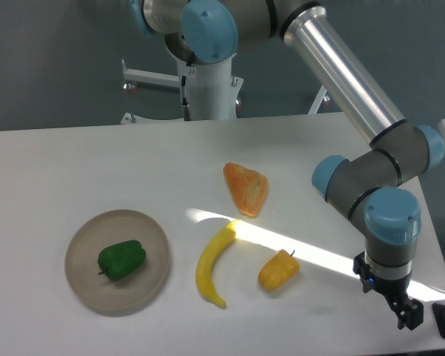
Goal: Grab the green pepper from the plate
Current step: 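Move the open gripper across the table to above the green pepper on the plate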
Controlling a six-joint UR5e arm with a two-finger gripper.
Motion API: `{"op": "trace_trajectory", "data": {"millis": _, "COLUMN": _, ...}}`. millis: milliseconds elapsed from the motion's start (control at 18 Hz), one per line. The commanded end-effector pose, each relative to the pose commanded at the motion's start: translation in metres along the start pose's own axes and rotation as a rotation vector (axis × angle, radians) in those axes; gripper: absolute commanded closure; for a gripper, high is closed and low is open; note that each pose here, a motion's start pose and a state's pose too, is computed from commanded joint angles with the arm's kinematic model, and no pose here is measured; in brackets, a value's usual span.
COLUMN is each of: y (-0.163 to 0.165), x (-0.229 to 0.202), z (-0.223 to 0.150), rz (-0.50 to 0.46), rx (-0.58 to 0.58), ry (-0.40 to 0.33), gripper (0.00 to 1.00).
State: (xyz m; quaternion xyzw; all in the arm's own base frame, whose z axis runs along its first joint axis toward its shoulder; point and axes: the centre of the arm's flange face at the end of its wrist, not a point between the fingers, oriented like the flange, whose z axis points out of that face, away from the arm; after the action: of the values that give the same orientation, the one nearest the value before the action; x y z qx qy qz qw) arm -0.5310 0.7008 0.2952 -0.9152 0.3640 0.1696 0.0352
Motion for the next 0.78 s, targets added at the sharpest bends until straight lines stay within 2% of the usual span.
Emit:
{"op": "trace_trajectory", "data": {"millis": 278, "y": -0.010, "x": 0.003, "z": -0.002, "rz": 0.001, "rx": 0.001, "ry": 0.008, "gripper": 0.00}}
{"op": "trace_trajectory", "data": {"millis": 444, "y": -0.014, "x": 0.018, "z": -0.006, "rz": -0.009, "rx": 0.018, "ry": 0.041, "gripper": 0.00}}
{"op": "trace_trajectory", "data": {"millis": 556, "y": -0.019, "x": 0.026, "z": -0.013, "rz": -0.036, "rx": 0.021, "ry": 0.053, "gripper": 0.00}}
{"op": "trace_trajectory", "data": {"millis": 778, "y": -0.048, "x": 0.057, "z": -0.043, "rz": -0.087, "rx": 0.031, "ry": 0.085, "gripper": 0.00}}
